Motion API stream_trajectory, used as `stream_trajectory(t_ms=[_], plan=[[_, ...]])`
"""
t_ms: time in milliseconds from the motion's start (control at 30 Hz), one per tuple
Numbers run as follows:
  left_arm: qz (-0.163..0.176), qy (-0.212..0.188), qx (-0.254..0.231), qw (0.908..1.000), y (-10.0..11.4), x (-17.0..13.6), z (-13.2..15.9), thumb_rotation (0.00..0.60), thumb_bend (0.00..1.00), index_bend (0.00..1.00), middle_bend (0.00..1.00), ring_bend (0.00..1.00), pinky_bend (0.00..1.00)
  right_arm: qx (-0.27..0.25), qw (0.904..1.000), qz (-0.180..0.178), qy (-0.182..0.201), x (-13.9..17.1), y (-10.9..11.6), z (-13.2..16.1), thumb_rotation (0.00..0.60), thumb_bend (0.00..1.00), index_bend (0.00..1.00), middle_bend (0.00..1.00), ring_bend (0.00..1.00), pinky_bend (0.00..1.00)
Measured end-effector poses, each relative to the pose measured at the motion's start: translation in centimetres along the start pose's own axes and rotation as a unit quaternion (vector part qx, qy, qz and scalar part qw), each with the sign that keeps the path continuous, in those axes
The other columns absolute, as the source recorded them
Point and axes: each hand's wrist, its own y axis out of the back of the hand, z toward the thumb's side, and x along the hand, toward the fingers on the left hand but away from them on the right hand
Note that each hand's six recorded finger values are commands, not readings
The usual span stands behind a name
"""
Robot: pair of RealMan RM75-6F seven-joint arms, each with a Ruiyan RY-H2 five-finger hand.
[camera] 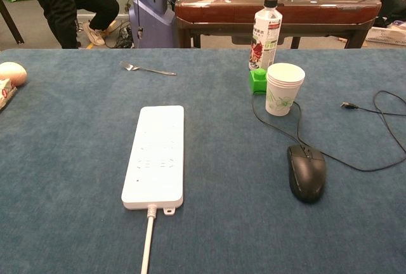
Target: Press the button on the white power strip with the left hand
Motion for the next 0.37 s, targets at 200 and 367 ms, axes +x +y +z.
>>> stream_trajectory(t_ms=[200,367], plan=[[0.011,0.022,0.004,0.9997,0.34,-0.77,-1.14,0.600,0.55,0.45,0.64,0.55,0.74,0.007,0.9999,0.015,-0.003,-0.05,-0.57,0.17,0.600,0.18,0.36,0.44,0.44,0.50],[0.017,0.021,0.000,0.9996,0.49,-0.72,-1.10,0.600,0.55,0.45,0.64,0.55,0.74,0.007,0.9997,0.025,-0.004,-0.05,-0.93,0.06,0.600,0.18,0.36,0.44,0.44,0.50]])
